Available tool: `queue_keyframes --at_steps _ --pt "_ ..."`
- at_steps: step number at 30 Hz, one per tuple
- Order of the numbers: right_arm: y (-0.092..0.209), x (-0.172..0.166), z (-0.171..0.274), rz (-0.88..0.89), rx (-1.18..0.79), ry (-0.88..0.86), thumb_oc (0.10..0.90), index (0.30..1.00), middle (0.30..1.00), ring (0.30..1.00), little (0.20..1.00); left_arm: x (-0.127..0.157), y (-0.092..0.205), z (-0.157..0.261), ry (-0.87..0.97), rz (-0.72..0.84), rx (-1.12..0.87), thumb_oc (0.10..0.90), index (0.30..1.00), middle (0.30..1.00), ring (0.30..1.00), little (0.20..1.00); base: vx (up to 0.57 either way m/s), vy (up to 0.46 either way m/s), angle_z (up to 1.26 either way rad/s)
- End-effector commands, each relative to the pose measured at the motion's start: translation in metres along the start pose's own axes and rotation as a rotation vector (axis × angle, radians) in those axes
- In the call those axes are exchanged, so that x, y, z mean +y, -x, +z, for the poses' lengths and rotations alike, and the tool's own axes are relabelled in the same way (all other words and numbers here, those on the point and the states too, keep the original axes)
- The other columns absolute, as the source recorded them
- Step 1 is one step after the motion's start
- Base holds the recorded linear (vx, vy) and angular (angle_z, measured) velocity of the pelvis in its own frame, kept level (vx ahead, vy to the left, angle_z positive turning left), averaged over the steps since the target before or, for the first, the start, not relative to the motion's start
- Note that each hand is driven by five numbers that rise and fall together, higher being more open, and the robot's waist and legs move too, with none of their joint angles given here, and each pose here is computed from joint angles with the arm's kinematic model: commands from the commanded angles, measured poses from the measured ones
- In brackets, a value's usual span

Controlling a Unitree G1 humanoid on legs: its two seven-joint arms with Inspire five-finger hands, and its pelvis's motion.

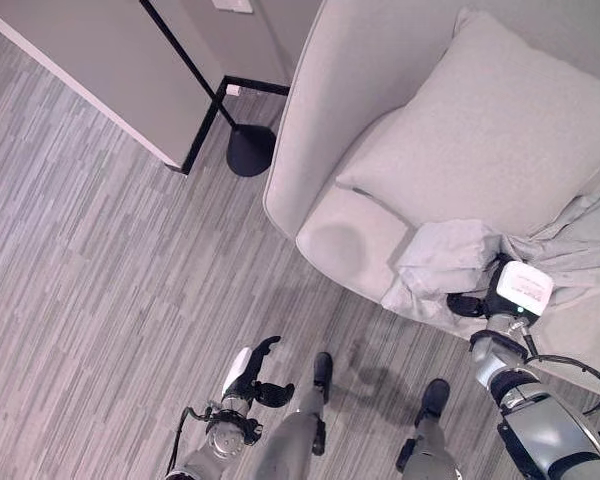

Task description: Hang the clothes on the sofa on the clothes rack.

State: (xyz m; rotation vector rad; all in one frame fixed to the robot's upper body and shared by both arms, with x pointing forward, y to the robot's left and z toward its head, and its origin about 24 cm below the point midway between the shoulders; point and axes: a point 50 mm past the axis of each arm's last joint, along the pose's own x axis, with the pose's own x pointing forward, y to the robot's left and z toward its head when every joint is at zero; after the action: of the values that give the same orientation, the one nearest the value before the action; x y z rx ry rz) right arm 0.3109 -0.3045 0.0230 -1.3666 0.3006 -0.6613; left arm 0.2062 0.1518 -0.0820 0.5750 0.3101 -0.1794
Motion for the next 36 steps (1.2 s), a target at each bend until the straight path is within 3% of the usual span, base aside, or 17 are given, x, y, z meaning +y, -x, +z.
queue_keyframes --at_steps 1,6,8,9,10,12,14,17,20,21,23,26,27,29,32,36 --pt "0.008 0.016 0.001 0.175 0.026 0.024 0.4 0.3 0.3 0.3 0.3 0.01 -0.008 0.018 -0.238 0.009 -0.176 0.8 0.9 0.9 0.9 0.9 0.01 0.06 -0.01" --pt "0.025 0.031 0.0 0.22 0.152 -0.162 0.4 0.3 0.3 0.3 0.3 0.011 -0.009 0.016 -0.375 0.049 -0.207 0.8 0.9 0.9 0.9 0.9 0.01 0.02 0.0" --pt "0.042 0.046 -0.002 0.259 0.372 -0.512 0.4 0.3 0.3 0.3 0.3 0.013 -0.012 0.017 -0.382 0.065 -0.195 0.8 0.9 0.9 0.9 0.9 0.0 0.0 0.0" --pt "0.046 0.049 0.001 0.274 0.413 -0.608 0.4 0.3 0.3 0.3 0.3 0.014 -0.012 0.017 -0.383 0.065 -0.191 0.8 0.9 0.9 0.9 0.9 0.0 -0.004 -0.08" --pt "0.057 0.058 0.014 0.325 0.522 -0.898 0.4 0.3 0.3 0.3 0.3 0.015 -0.015 0.019 -0.384 0.059 -0.188 0.8 0.9 0.9 0.9 0.9 -0.02 0.001 -0.06" --pt "0.074 0.065 0.047 0.405 0.585 -1.253 0.4 0.3 0.3 0.3 0.3 0.015 -0.018 0.019 -0.392 0.032 -0.173 0.8 0.9 0.9 0.9 0.9 -0.05 -0.007 -0.08" --pt "0.075 0.058 0.074 0.423 0.572 -1.475 0.4 0.3 0.3 0.3 0.3 0.012 -0.017 0.016 -0.381 0.018 -0.148 0.8 0.9 0.9 0.9 0.9 -0.04 -0.011 -0.22" --pt "0.068 0.031 0.11 0.382 0.475 -1.798 0.4 0.3 0.3 0.3 0.3 0.015 -0.016 0.012 -0.349 0.037 -0.114 0.8 0.9 0.9 0.9 0.9 -0.05 -0.014 -0.07" --pt "0.059 0.007 0.125 0.315 0.408 -1.973 0.4 0.3 0.3 0.3 0.3 0.015 -0.016 0.011 -0.326 0.043 -0.105 0.8 0.9 0.9 0.9 0.9 -0.01 -0.005 0.0" --pt "0.042 -0.025 0.135 0.199 0.33 -2.127 0.4 0.3 0.3 0.3 0.3 0.015 -0.015 0.015 -0.306 0.044 -0.131 0.8 0.9 0.9 0.9 0.9 -0.03 -0.004 0.01" --pt "0.036 -0.034 0.136 0.162 0.309 -2.168 0.4 0.3 0.3 0.3 0.3 0.016 -0.016 0.017 -0.301 0.042 -0.141 0.8 0.9 0.9 0.9 0.9 -0.02 0.001 -0.03" --pt "0.015 -0.094 0.14 -0.032 0.103 -2.384 0.4 0.3 0.3 0.3 0.3 0.013 -0.017 0.022 -0.307 0.026 -0.174 0.8 0.9 0.9 0.9 0.9 0.0 -0.001 0.02" --pt "0.015 -0.126 0.14 -0.116 -0.056 -2.453 0.4 0.3 0.3 0.3 0.3 0.013 -0.016 0.023 -0.286 0.027 -0.174 0.8 0.9 0.9 0.9 0.9 0.01 -0.006 0.04" --pt "0.016 -0.137 0.14 -0.141 -0.118 -2.476 0.4 0.3 0.3 0.3 0.3 0.012 -0.016 0.023 -0.278 0.024 -0.171 0.8 0.9 0.9 0.9 0.9 0.0 0.0 0.0" --pt "0.024 -0.183 0.142 -0.215 -0.372 -2.569 0.4 0.3 0.3 0.3 0.3 0.014 -0.014 0.02 -0.251 0.026 -0.154 0.8 0.9 0.9 0.9 0.9 0.03 -0.032 0.0" --pt "0.04 -0.208 0.152 -0.118 -0.594 -2.566 0.4 0.3 0.3 0.3 0.3 0.02 -0.013 0.019 -0.254 0.021 -0.151 0.8 0.9 0.9 0.9 0.9 0.04 -0.06 -0.05"
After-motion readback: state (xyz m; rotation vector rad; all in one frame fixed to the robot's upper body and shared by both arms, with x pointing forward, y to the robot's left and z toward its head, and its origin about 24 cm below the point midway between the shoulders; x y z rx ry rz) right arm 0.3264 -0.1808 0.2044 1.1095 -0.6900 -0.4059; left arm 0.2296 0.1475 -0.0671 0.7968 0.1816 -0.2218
